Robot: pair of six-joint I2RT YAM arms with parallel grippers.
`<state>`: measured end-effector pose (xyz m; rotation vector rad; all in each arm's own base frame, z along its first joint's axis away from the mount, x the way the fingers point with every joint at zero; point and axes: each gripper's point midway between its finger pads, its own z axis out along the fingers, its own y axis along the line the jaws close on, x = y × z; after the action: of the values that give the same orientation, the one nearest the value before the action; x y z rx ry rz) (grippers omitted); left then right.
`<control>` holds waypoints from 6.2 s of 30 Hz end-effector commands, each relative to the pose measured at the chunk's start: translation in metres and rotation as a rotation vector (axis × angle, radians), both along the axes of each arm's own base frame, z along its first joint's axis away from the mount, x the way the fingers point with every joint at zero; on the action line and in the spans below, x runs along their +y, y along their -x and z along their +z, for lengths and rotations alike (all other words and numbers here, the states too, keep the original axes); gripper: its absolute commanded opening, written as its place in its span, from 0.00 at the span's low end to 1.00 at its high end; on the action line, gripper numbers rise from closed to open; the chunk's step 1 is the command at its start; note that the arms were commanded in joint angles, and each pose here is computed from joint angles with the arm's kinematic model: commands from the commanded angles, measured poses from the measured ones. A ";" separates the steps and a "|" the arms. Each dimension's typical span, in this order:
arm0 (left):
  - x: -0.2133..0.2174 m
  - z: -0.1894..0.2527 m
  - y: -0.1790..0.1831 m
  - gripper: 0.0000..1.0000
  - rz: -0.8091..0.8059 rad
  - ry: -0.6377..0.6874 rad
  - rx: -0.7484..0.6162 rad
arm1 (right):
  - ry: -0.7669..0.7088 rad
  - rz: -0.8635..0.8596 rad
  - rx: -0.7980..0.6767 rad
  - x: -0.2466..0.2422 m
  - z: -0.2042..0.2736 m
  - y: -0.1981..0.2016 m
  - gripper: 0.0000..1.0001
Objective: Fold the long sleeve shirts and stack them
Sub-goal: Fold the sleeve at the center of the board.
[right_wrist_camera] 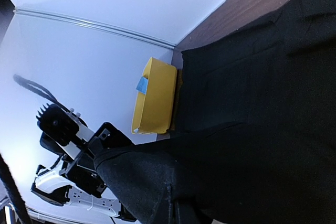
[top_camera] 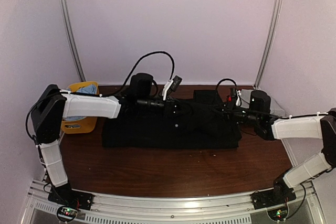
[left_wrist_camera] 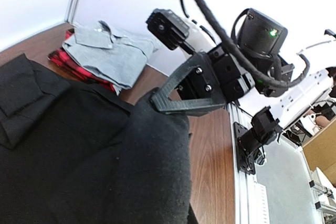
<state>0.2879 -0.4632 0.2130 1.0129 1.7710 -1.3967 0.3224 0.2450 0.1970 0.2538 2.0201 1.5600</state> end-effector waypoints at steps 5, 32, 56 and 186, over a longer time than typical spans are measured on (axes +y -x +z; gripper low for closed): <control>0.003 -0.009 -0.041 0.00 0.035 -0.117 0.083 | 0.105 -0.019 -0.090 -0.007 0.006 -0.025 0.03; 0.006 -0.008 -0.055 0.00 -0.018 -0.172 0.342 | 0.367 0.080 -0.267 -0.001 -0.021 0.021 0.58; 0.004 -0.009 -0.038 0.00 -0.072 -0.144 0.371 | 0.343 0.182 -0.363 0.039 -0.016 0.001 0.53; 0.228 -0.084 -0.015 0.00 0.189 -0.262 0.713 | 0.829 -0.097 -0.065 -0.069 -0.114 -0.035 0.47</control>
<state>0.2904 -0.2441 0.1384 0.5130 2.5666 -1.5024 0.3531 0.1735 0.0800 -0.0200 2.3800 0.5779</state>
